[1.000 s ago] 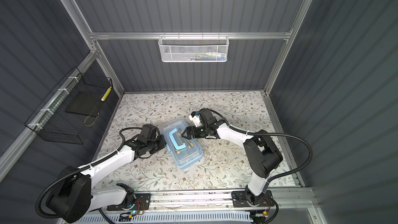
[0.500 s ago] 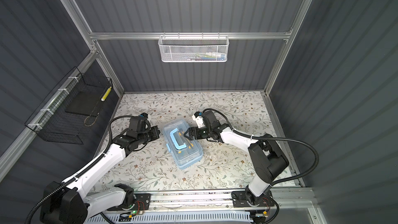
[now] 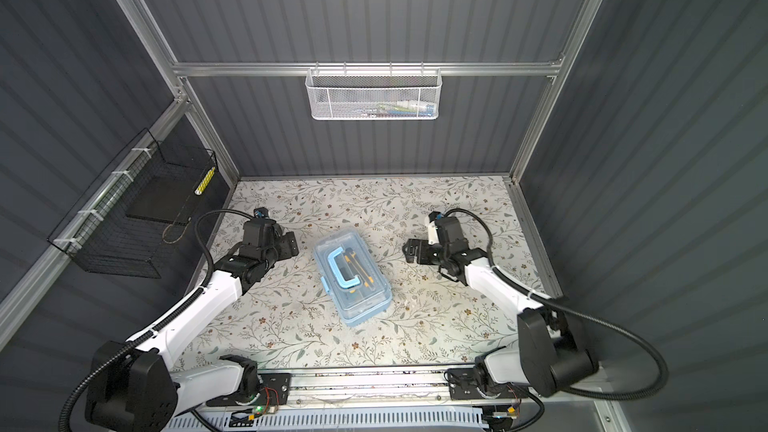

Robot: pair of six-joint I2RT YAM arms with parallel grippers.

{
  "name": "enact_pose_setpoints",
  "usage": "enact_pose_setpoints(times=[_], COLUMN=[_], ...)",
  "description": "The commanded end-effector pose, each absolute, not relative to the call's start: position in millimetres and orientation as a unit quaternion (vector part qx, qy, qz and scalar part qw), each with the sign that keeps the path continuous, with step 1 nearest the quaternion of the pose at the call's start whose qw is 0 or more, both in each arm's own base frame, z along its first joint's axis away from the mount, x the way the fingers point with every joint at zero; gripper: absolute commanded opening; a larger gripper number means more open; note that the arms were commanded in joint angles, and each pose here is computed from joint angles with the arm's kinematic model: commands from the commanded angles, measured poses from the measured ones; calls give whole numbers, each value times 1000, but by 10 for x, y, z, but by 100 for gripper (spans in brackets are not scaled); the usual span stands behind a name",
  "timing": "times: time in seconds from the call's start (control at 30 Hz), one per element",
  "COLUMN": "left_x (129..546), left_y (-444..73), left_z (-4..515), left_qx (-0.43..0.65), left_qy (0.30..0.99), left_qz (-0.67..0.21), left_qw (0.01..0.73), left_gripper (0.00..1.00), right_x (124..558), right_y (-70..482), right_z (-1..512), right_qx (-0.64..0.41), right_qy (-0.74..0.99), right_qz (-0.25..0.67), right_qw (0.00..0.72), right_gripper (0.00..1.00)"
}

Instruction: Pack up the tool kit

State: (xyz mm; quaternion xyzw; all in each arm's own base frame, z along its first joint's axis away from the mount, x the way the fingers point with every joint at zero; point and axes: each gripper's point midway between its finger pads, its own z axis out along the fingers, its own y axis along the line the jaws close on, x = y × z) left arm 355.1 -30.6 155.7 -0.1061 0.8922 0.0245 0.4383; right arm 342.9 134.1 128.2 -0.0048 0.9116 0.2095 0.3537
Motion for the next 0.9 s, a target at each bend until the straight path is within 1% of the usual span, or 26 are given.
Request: enact_pose_setpoints(times=[0.0, 0.07, 0.13, 0.23, 0.3, 0.4, 0.47, 0.53, 0.6, 0.63, 0.7, 0.73, 0.77, 0.8, 0.83, 0.87], left_x=[3614, 3657, 3727, 3820, 3861, 3912, 3931, 3960, 3991, 4011, 4044, 4126, 4108, 4139, 4178, 4171], left_y=[194, 337, 461, 531, 513, 460, 402, 416, 360, 281, 164, 120, 22, 31, 22, -23], left_z=[1538, 1409, 1241, 975, 845, 868, 934, 898, 903, 912, 730, 750, 654, 654, 666, 639], left_qx=[-141, -146, -148, -130, -113, -101, -89, -97, -97, -86, -55, -39, -17, -16, -15, -3], left_qy=[854, 848, 850, 861, 859, 847, 829, 835, 829, 820, 821, 807, 831, 837, 830, 834], left_qz=[106, 115, 130, 146, 144, 127, 110, 104, 82, 59, 39, 34, 17, 21, 19, 15], left_qw=[490, 497, 489, 470, 478, 507, 541, 532, 544, 563, 567, 589, 556, 546, 557, 551], left_gripper=[100, 100, 100, 100, 100, 100, 100, 100, 100, 100, 100, 100, 100, 100, 100, 100], right_x=[3478, 3471, 3433, 3389, 3374, 3388, 3407, 3469, 3536, 3578, 3630, 3647, 3662, 3701, 3679, 3684], right_y=[644, 265, -67, -347, -484, -546, -542, -515, -458, -448, -385, -351, -340, -334, -301, -273], right_z=[1421, 1457, 1587, 1632, 1631, 1566, 1502, 1445, 1457, 1461, 1419, 1356, 1259, 1329, 1287, 1237], right_qx=[39, 66, 90, 133, 151, 137, 123, 109, 92, 93, 86, 77, 74, 69, 63, 59], right_qy=[902, 892, 866, 839, 823, 793, 782, 770, 770, 768, 768, 762, 760, 738, 750, 772], right_qz=[119, 66, 16, -6, -36, -61, -68, -66, -56, -46, -26, -19, -18, -21, -17, -14], right_qw=[414, 442, 492, 528, 547, 590, 607, 625, 629, 632, 635, 642, 645, 671, 658, 633], right_gripper=[99, 99, 99, 99, 99, 99, 99, 99, 99, 99, 99, 99, 99, 99, 99, 99])
